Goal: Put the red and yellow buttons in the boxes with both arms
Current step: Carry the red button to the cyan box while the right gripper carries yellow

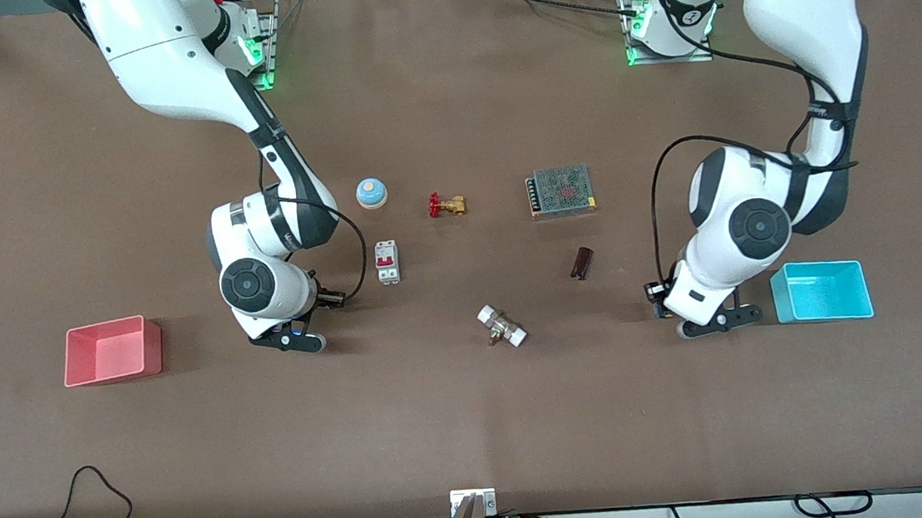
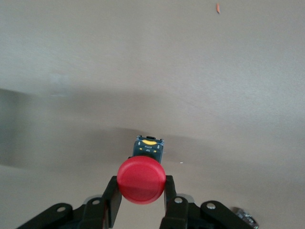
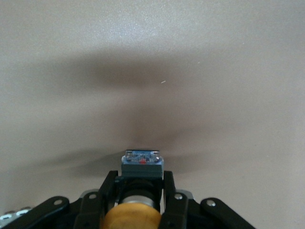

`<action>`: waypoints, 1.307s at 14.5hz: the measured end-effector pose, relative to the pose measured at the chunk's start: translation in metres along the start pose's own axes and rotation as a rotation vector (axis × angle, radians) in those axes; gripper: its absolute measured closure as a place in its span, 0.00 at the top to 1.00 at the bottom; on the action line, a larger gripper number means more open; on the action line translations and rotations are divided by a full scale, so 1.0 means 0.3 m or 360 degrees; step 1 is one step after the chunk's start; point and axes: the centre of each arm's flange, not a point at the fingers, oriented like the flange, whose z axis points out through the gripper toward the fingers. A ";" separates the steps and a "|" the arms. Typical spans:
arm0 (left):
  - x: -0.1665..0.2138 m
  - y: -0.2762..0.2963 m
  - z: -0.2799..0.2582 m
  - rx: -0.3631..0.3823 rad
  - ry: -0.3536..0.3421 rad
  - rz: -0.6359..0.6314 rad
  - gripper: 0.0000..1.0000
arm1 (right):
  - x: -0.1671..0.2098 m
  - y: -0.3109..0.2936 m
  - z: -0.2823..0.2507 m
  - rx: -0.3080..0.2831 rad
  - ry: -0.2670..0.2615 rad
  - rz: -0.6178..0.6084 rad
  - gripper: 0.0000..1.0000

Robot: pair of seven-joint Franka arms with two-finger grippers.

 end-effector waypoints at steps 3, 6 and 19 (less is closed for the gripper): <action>0.033 -0.112 -0.058 0.0001 0.0005 0.0033 0.41 | 0.002 0.001 -0.002 0.0001 0.0002 0.0002 0.43; 0.073 -0.252 -0.088 -0.0002 0.0017 0.0087 0.41 | 0.032 0.022 -0.051 0.0018 0.0046 0.0023 0.43; 0.152 -0.950 -0.174 0.0003 0.0076 0.0260 0.41 | 0.339 1.045 -0.380 0.0055 0.0090 -0.0240 0.43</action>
